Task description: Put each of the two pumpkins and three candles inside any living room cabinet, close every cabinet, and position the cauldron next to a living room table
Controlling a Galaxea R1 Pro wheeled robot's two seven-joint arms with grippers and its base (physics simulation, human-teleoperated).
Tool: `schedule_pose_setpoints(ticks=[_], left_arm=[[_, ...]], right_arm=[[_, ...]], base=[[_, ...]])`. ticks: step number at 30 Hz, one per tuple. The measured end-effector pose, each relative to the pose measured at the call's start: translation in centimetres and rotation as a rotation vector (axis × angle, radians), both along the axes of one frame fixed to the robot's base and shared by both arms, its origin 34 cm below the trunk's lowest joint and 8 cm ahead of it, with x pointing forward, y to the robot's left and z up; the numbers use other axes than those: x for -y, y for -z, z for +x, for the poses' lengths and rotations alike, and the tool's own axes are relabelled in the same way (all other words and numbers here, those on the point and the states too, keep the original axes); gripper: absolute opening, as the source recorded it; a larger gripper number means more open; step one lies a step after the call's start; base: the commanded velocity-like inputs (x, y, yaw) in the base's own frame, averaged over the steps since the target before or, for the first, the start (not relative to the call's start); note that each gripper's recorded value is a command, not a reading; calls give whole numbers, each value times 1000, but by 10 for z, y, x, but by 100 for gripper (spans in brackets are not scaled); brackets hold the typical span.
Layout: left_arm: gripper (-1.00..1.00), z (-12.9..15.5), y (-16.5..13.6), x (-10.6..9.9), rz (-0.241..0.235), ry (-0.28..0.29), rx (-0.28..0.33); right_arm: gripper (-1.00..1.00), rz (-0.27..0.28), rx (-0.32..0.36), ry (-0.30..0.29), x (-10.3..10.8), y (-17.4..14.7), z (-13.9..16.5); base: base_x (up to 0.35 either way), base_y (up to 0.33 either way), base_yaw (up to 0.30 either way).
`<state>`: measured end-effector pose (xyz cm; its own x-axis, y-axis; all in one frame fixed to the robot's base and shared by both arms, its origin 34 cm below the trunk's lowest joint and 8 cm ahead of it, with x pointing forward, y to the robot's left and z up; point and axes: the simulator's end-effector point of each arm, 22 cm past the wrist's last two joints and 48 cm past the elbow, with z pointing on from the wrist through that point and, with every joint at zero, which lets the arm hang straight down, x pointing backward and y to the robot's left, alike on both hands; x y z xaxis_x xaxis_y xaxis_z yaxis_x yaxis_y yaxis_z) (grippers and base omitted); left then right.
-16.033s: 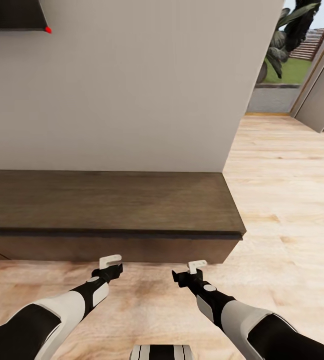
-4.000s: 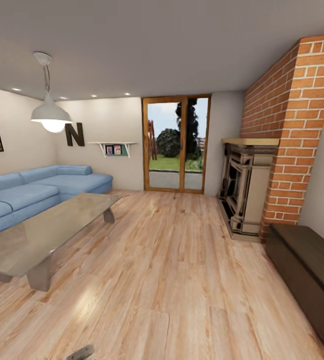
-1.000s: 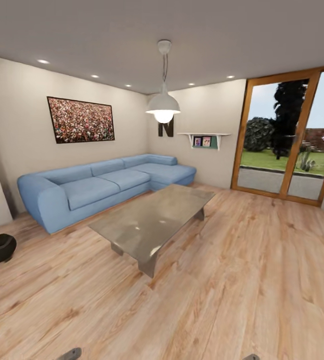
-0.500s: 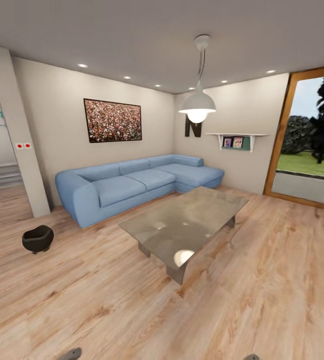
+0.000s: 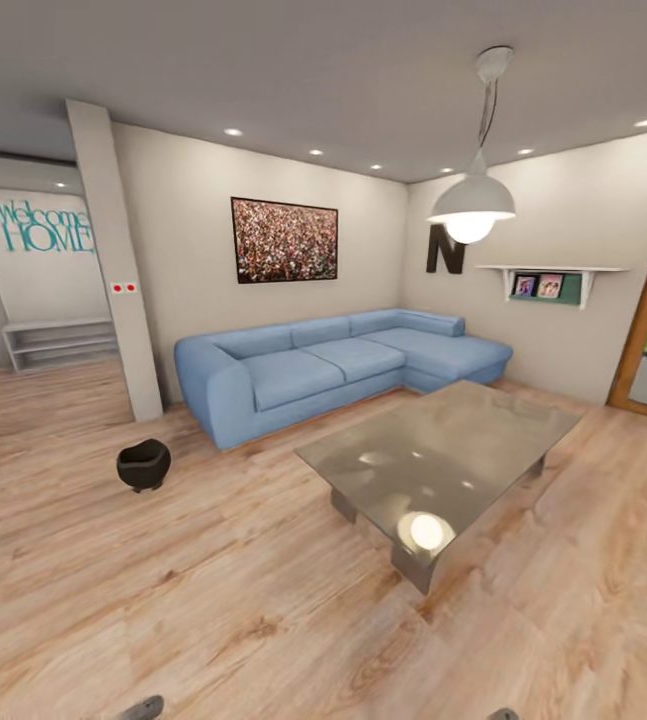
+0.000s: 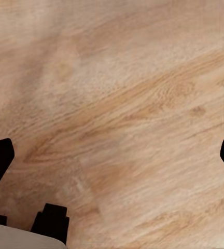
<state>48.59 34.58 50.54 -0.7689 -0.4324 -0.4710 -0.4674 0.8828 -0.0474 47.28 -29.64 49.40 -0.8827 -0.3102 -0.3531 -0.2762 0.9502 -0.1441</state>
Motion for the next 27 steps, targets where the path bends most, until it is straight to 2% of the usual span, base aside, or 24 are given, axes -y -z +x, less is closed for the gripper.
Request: schedule_pose_setpoints(ticks=[27], left_arm=[[100, -2, 3, 0, 0, 0, -8]], right_arm=[[100, 0, -9, 0, 0, 3, -3]], base=[[197, 246, 290]])
